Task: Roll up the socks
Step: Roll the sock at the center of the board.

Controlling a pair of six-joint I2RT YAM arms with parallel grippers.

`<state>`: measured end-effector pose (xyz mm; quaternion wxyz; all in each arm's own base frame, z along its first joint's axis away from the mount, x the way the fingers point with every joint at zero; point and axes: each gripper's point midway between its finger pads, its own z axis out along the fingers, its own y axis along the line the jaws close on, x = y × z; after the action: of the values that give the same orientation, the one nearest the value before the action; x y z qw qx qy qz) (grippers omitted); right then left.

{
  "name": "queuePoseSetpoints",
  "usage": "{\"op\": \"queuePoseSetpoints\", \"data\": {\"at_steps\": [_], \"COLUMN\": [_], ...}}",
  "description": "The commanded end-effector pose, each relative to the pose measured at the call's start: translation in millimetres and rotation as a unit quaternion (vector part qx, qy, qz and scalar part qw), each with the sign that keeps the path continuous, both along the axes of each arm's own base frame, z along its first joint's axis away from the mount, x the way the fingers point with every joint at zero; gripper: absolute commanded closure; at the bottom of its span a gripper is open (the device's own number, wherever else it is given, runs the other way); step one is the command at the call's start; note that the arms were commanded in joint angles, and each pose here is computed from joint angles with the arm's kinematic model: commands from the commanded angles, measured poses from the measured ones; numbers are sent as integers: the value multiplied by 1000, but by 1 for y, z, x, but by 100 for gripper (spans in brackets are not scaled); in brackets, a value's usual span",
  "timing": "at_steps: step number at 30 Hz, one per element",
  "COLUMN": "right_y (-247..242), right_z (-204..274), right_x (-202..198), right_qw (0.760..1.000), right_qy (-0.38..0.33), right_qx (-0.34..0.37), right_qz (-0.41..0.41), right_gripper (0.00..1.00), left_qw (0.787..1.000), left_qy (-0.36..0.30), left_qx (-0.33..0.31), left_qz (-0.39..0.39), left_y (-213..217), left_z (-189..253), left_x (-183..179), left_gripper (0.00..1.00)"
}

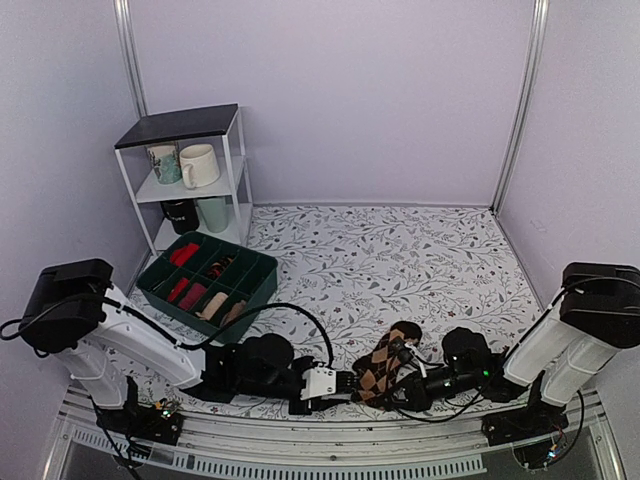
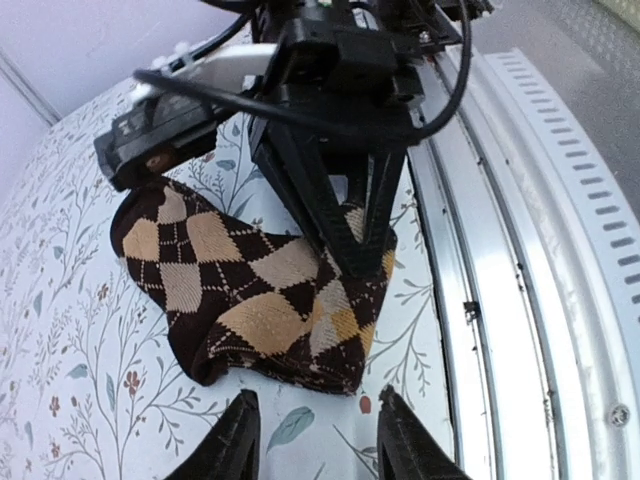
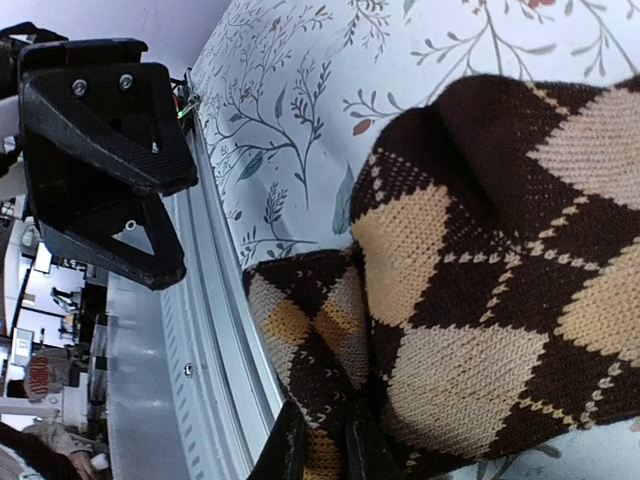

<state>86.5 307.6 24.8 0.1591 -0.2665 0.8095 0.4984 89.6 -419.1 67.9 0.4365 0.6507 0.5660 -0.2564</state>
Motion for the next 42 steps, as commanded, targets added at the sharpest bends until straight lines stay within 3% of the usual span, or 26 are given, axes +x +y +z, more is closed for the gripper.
{"op": "queuePoseSetpoints", "data": {"at_steps": [1, 14, 30, 36, 39, 42], "right_y": [-21, -12, -14, -15, -14, -14], "right_z": [-25, -31, -32, -33, -33, -34], "right_x": [-31, -27, -24, -25, -25, -25], "right_qw": [987, 980, 980, 980, 980, 980], "right_qy": [152, 185, 188, 190, 190, 193], "right_qx": [-57, -66, -60, -59, -57, -57], "right_qz": [12, 16, 11, 11, 10, 11], "right_gripper": [100, 100, 100, 100, 100, 100], "left_qw": [997, 992, 994, 994, 994, 993], "left_qy": [-70, -54, -40, -17, -11, -4], "left_qx": [-15, -1, 19, 40, 41, 45], "left_qz": [-37, -111, -104, -103, -104, -107], "left_y": [-10, -23, -37, -35, -36, -36], "left_z": [2, -21, -40, -53, -54, -54], "left_x": [-3, -24, -20, -20, -21, -22], "left_gripper": [58, 49, 50, 61, 76, 100]}}
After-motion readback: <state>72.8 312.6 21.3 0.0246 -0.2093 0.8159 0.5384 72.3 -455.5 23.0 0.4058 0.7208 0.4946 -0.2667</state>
